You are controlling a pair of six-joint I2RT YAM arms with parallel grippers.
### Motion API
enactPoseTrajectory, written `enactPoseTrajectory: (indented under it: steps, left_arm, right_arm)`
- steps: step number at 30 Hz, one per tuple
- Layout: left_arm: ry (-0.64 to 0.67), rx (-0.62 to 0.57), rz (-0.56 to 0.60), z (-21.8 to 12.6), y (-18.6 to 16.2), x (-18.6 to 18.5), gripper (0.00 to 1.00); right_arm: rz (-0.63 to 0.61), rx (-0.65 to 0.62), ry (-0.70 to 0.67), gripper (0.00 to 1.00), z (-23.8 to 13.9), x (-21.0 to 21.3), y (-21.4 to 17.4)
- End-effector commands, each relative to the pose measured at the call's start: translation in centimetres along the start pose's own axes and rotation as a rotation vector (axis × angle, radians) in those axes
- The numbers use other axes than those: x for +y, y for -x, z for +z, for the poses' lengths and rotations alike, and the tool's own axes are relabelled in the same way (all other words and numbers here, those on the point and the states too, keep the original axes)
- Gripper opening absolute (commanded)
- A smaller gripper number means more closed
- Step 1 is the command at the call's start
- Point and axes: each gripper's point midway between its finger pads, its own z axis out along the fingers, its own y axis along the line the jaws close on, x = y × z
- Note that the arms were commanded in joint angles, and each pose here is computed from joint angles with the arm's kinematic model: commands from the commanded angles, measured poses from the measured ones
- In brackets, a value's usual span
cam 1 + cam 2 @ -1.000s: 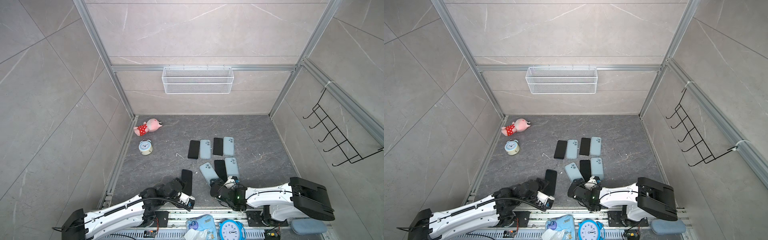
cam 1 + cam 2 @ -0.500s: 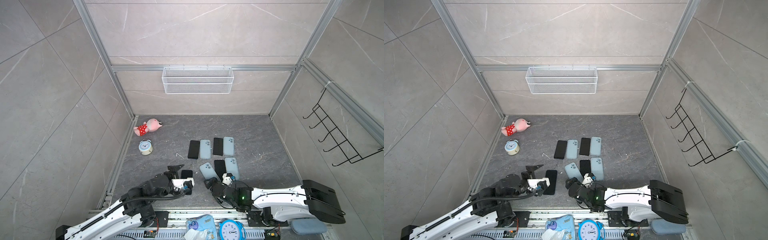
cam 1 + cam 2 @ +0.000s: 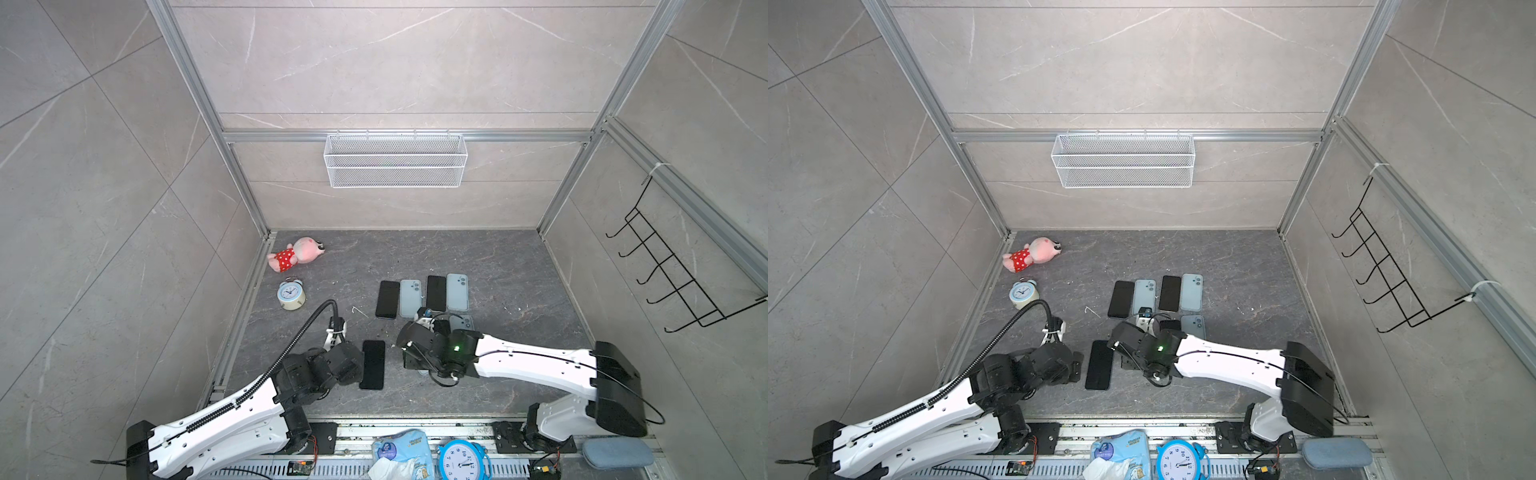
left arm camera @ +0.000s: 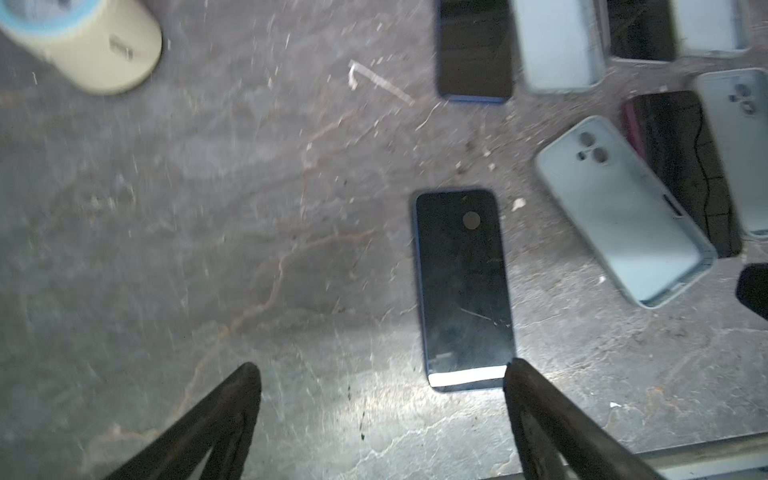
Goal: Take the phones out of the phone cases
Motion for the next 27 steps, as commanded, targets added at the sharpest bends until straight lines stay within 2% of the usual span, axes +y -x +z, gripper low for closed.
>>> enactPoseTrajectory:
  steps: [1,5,8,14,18,27]
  left_arm:
    - [-0.044,0.032,-0.219,0.1,-1.5,0.5,0.9]
    - [-0.053,0.048,-0.212,0.6,-2.3,0.5,0.88]
    - [-0.127,0.078,-0.233,1.7,-3.1,-1.2,0.88]
    - [-0.187,0.128,-0.26,3.3,-4.3,-3.1,0.88]
    - [-0.225,0.149,-0.256,4.6,-5.1,-4.4,0.87]
    - [-0.23,0.147,-0.222,6.8,-5.4,-5.8,0.76]
  right_arm:
    - [-0.169,0.103,-0.059,0.47,0.9,-0.5,-1.1]
    - [-0.197,0.144,-0.11,0.47,3.2,-1.7,-1.4]
    - [-0.215,0.175,-0.128,0.46,4.7,-2.2,-2.0]
    - [-0.21,0.21,-0.142,0.39,6.8,-3.1,-2.3]
    - [-0.176,0.226,-0.097,0.34,7.9,-2.7,-2.7]
    - [-0.12,0.254,-0.047,0.14,8.9,-1.3,-3.1]
